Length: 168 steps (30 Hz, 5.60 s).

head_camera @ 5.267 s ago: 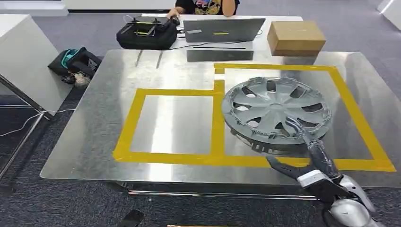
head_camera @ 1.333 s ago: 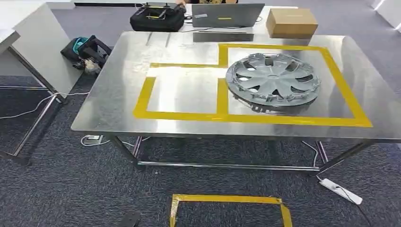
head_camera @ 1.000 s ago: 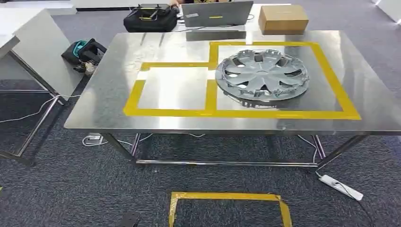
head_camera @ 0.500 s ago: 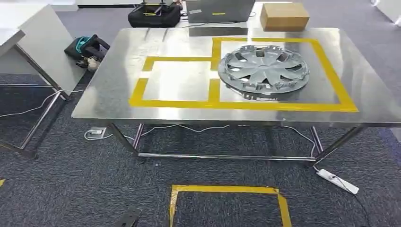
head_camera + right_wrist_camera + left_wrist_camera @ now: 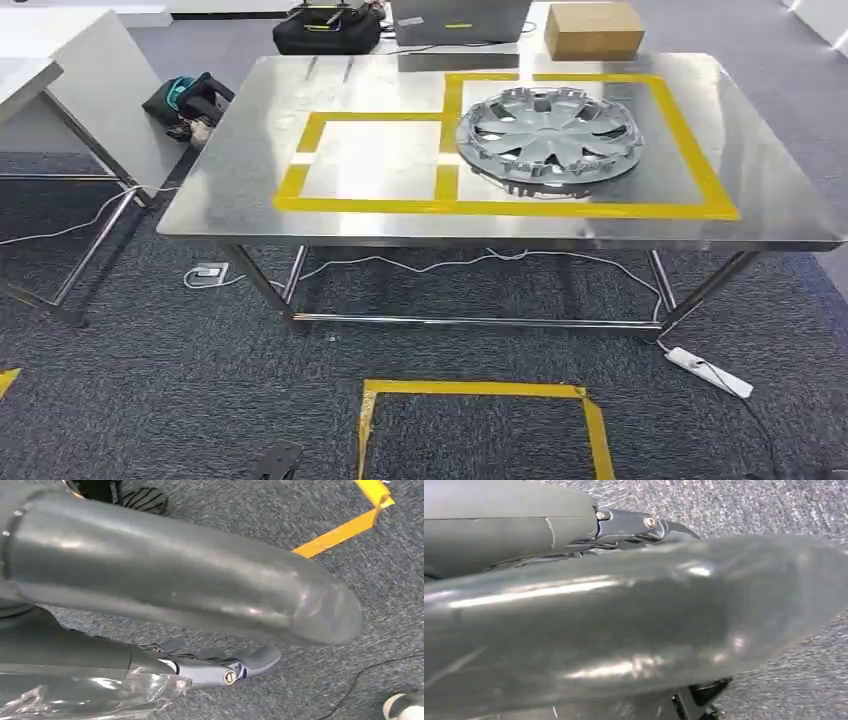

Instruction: Take the parts from the cabinet and place them on the table.

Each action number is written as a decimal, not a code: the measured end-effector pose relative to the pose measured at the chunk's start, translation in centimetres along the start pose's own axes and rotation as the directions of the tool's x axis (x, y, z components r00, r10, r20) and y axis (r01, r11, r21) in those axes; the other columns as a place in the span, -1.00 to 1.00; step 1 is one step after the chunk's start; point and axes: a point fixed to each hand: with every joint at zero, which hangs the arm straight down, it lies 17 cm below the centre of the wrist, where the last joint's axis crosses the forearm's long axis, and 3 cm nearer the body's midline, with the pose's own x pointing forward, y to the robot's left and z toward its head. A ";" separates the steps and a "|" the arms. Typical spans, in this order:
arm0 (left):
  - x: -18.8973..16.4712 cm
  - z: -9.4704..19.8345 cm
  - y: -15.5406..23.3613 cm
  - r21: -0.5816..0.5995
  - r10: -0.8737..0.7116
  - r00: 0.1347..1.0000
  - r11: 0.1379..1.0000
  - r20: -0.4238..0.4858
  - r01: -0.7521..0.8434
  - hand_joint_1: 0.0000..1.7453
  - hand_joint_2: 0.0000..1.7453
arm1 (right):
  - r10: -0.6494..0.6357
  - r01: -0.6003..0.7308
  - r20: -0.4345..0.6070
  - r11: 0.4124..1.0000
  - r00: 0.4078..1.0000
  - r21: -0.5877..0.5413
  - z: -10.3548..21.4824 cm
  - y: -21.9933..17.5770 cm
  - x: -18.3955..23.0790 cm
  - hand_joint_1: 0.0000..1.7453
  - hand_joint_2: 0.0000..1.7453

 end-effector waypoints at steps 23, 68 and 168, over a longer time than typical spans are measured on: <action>0.6 -0.1 -0.2 -0.001 -0.019 1.000 1.000 0.013 0.019 -1.00 -1.00 | 0.014 -0.014 -0.001 0.999 1.000 0.031 0.4 0.7 -0.5 -1.00 -1.00; -2.4 0.3 3.1 0.204 -0.110 0.987 0.970 -0.115 0.132 -1.00 -1.00 | 0.053 -0.051 -0.020 0.997 0.998 0.058 0.8 1.9 -0.8 -1.00 -1.00; -6.6 1.4 0.1 -0.009 0.149 0.950 0.988 -0.276 -0.157 -1.00 -1.00 | 0.380 -0.183 -0.200 0.761 0.903 0.622 7.8 11.0 -8.3 -1.00 -1.00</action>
